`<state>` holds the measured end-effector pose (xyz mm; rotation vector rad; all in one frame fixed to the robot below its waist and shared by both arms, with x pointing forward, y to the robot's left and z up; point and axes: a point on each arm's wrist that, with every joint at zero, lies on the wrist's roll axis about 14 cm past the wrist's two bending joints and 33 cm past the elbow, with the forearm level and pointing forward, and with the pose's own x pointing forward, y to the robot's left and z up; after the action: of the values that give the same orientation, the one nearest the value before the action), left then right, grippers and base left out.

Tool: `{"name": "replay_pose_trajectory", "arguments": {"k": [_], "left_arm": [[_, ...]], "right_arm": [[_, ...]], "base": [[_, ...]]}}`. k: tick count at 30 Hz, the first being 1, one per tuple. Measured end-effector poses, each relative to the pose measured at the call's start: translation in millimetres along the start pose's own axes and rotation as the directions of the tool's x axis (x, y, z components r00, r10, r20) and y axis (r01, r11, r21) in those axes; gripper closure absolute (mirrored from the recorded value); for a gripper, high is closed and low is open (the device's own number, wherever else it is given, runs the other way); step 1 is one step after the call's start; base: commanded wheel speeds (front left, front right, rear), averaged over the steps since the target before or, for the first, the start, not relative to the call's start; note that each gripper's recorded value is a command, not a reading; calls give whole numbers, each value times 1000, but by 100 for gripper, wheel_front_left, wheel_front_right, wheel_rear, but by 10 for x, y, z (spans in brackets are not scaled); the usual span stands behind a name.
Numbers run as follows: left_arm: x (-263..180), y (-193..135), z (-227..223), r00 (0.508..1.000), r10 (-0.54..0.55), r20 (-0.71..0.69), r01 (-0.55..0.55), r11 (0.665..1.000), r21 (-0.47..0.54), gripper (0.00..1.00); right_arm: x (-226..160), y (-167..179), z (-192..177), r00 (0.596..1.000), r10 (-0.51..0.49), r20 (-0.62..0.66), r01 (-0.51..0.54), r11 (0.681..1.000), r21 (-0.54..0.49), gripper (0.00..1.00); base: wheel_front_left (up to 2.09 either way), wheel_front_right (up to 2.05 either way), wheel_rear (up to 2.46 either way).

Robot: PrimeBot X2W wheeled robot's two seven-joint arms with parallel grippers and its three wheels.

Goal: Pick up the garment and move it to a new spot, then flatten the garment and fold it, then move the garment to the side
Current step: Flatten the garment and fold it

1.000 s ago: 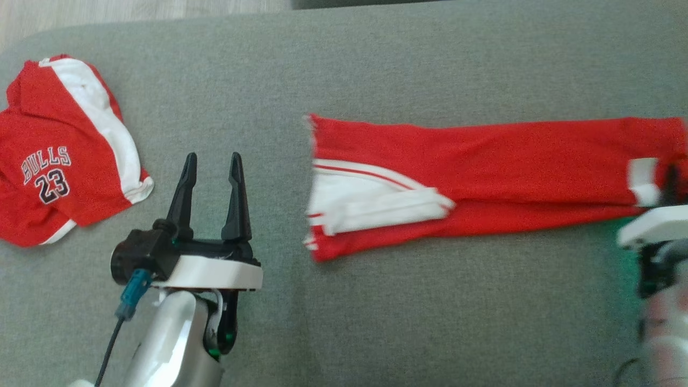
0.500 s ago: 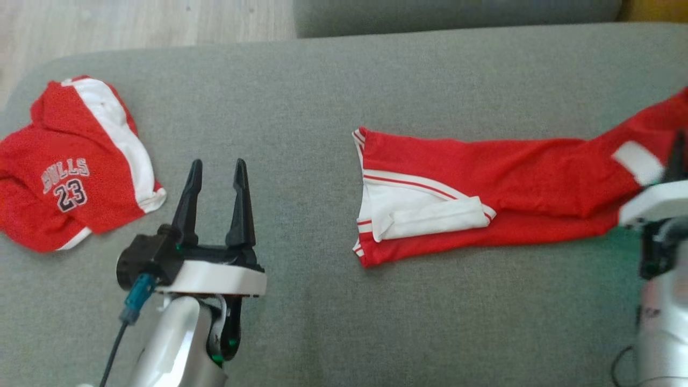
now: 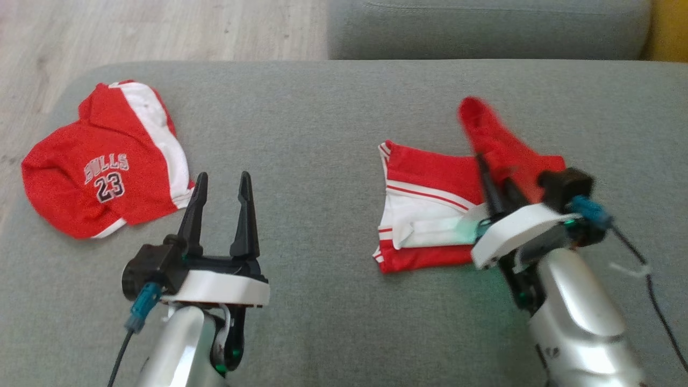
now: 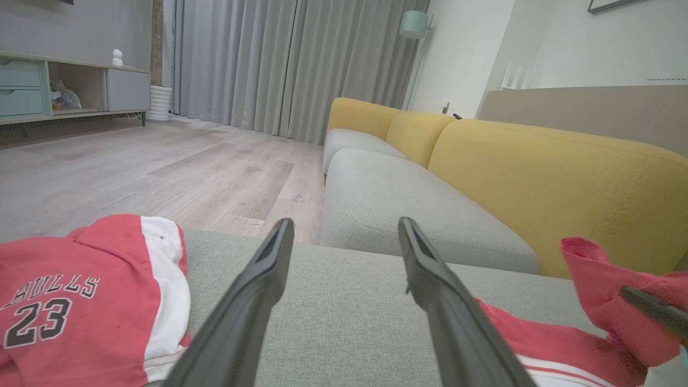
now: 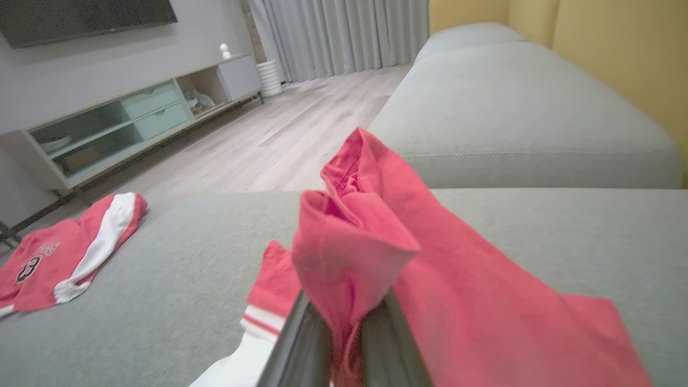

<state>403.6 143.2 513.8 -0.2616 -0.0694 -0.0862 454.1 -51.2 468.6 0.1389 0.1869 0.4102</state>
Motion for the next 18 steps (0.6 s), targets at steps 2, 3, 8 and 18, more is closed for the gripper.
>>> {"name": "replay_pose_trajectory", "arguments": {"k": [2,3,8,18], "left_arm": [[-17,30,-3,1000,8,-2,-8,1000,2,0],[-26,45,-5,1000,13,-3,-13,1000,3,0],[-51,103,-17,1000,31,-7,-31,1000,6,0],[-87,184,-64,998,59,-22,-59,998,8,0]], "right_arm": [[21,158,-119,998,47,-36,-47,999,1,100],[26,211,-184,996,63,-56,-63,998,0,100],[18,327,-449,986,99,-137,-100,995,-2,100],[-5,451,-766,966,139,-218,-141,990,8,100]], "base": [[0,0,0],[0,0,0],[0,0,0],[0,0,0]]}}
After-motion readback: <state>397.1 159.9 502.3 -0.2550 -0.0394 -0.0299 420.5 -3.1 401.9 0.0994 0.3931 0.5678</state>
